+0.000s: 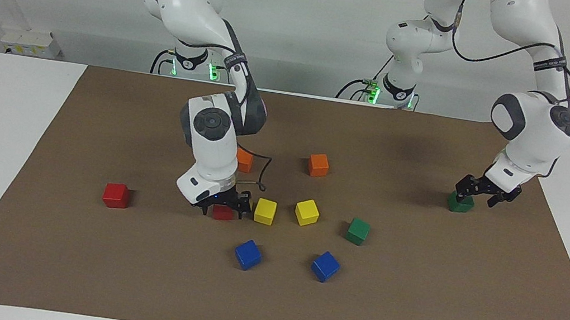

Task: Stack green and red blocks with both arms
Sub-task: 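Reach the second red cube with the right gripper while the left gripper releases the green, then grasp the second green cube with the left gripper while the right gripper lifts the red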

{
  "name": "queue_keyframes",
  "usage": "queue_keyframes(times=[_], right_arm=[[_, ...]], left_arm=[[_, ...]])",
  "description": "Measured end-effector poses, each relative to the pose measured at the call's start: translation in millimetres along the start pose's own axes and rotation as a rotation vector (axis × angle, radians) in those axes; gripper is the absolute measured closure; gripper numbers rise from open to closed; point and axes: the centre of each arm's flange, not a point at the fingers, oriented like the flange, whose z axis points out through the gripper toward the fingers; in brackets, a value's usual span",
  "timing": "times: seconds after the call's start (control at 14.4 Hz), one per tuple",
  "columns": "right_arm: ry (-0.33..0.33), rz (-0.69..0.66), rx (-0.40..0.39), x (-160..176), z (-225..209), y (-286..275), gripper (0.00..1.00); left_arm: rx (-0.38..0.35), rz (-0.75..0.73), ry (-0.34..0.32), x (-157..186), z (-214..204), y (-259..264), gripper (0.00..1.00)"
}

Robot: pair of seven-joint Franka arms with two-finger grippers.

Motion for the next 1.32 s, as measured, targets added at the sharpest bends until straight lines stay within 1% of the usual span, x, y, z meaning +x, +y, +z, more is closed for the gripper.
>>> queue_keyframes(times=[0.07,0.21,0.28,0.35,0.42,0.56,0.63,0.7,0.83,0.97,1.04,1.18,1.32], right_arm=[[0.004,-0.002,0.002,-3,3,0,0.0],[0.003,-0.003,0.002,-8,8,1,0.0],[-0.001,-0.003,0.0,-10,9,2,0.09],[-0.005,-0.001,-0.001,-12,10,3,0.09],[-0.007,0.01,-0.002,-14,10,3,0.15],[-0.002,0.044,-0.001,-14,6,2,0.37],[0.004,0.054,0.001,-12,1,3,0.44],[0.004,0.062,-0.002,-8,-7,7,0.44],[-0.015,0.07,-0.021,9,-38,30,0.44],[-0.032,0.044,-0.037,34,-86,78,0.44],[-0.03,0.027,-0.04,41,-102,106,0.44],[-0.046,-0.002,-0.048,48,-117,161,0.44],[-0.076,-0.031,-0.051,48,-116,207,0.44]], left_arm=[[-0.002,0.008,0.003,15,-21,16,0.0],[-0.008,0.012,0.019,43,-47,55,0.0],[-0.011,0.027,0.029,55,-52,77,0.0],[-0.014,0.045,0.035,63,-53,95,0.0],[-0.017,0.069,0.035,70,-51,112,0.0],[-0.025,0.12,0.021,76,-39,145,0.0],[-0.028,0.144,0.016,78,-31,161,0.0],[-0.03,0.163,0.017,81,-24,174,0.0],[-0.035,0.195,0.02,86,-6,196,0.0],[-0.047,0.235,0.014,90,14,226,0.0],[-0.056,0.251,0.011,92,21,240,0.0],[-0.064,0.284,0.012,94,35,265,0.0],[-0.066,0.305,0.004,93,51,280,0.0]])
